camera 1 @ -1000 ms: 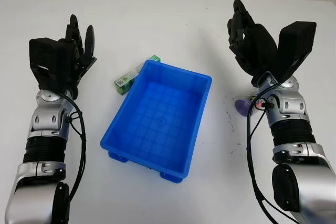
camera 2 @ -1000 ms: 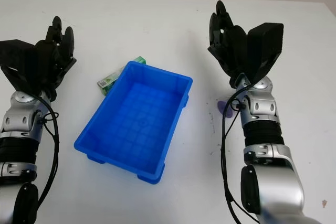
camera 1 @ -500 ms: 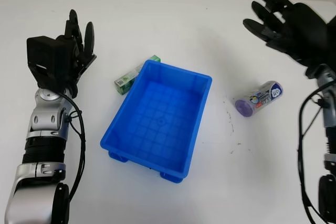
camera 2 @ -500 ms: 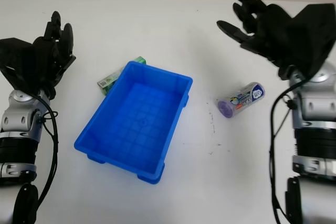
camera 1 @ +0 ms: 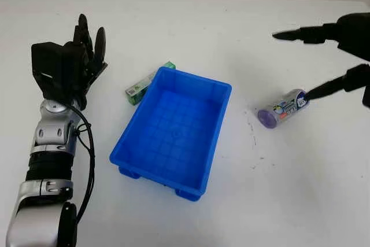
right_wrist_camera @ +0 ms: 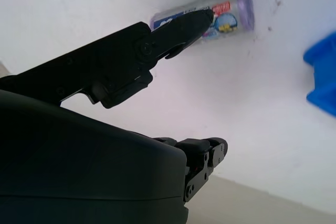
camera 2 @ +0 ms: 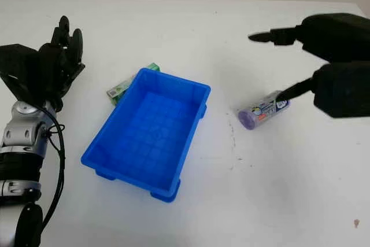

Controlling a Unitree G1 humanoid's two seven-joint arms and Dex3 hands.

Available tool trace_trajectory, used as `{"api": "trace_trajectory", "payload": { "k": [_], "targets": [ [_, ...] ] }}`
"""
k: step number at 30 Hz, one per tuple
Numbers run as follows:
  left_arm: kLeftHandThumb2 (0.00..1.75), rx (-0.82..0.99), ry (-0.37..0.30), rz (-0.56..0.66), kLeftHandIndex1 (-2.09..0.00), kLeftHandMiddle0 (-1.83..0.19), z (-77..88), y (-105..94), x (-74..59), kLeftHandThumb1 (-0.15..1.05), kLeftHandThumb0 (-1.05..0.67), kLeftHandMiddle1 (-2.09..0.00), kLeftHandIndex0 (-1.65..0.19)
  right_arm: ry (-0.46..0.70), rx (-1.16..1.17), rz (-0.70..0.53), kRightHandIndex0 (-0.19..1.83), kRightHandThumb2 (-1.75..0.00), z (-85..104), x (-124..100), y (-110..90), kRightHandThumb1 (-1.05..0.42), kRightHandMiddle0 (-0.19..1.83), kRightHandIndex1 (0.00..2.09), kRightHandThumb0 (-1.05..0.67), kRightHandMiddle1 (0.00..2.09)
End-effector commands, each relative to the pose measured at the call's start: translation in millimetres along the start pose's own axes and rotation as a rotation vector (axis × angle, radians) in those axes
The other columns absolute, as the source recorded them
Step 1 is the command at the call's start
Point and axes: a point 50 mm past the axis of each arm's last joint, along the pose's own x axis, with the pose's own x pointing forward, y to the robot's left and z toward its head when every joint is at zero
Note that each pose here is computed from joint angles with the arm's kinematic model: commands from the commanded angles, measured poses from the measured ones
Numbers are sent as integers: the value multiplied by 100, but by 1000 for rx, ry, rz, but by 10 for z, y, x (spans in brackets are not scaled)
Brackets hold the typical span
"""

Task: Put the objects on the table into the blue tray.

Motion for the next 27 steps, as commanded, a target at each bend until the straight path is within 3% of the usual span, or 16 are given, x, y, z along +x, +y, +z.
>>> {"api": "trace_trajectory", "payload": {
  "k": [1, 10, 17, 24, 27],
  "targets": [
    [64, 7, -20, 2, 0, 19, 37, 31, 5, 105, -77, 0, 19, -5, -38, 22, 17, -7, -9, -6, 37, -86, 22, 3, -52, 3],
    [63, 21, -12, 10, 0, 19, 28, 45, -15, 105, -78, 0, 19, -4, -73, 115, 15, -6, -50, 154, 367, -90, 20, 4, -45, 4],
    [63, 43, 6, 10, 0, 19, 17, 45, -26, 105, -79, 0, 19, -43, 12, 100, 18, -6, -19, 290, 636, -90, 23, 5, -44, 6],
    [63, 43, -2, 16, 0, 19, 19, 62, -44, 105, -78, 0, 19, -126, 26, 45, 33, -6, -27, 402, 968, -90, 38, 12, -37, 10],
    [64, 51, 5, 18, 0, 19, 7, 63, -49, 105, -78, 0, 19, -153, -6, 5, 49, -6, -36, 434, 1050, -91, 48, 20, -36, 14]
  ]
}}
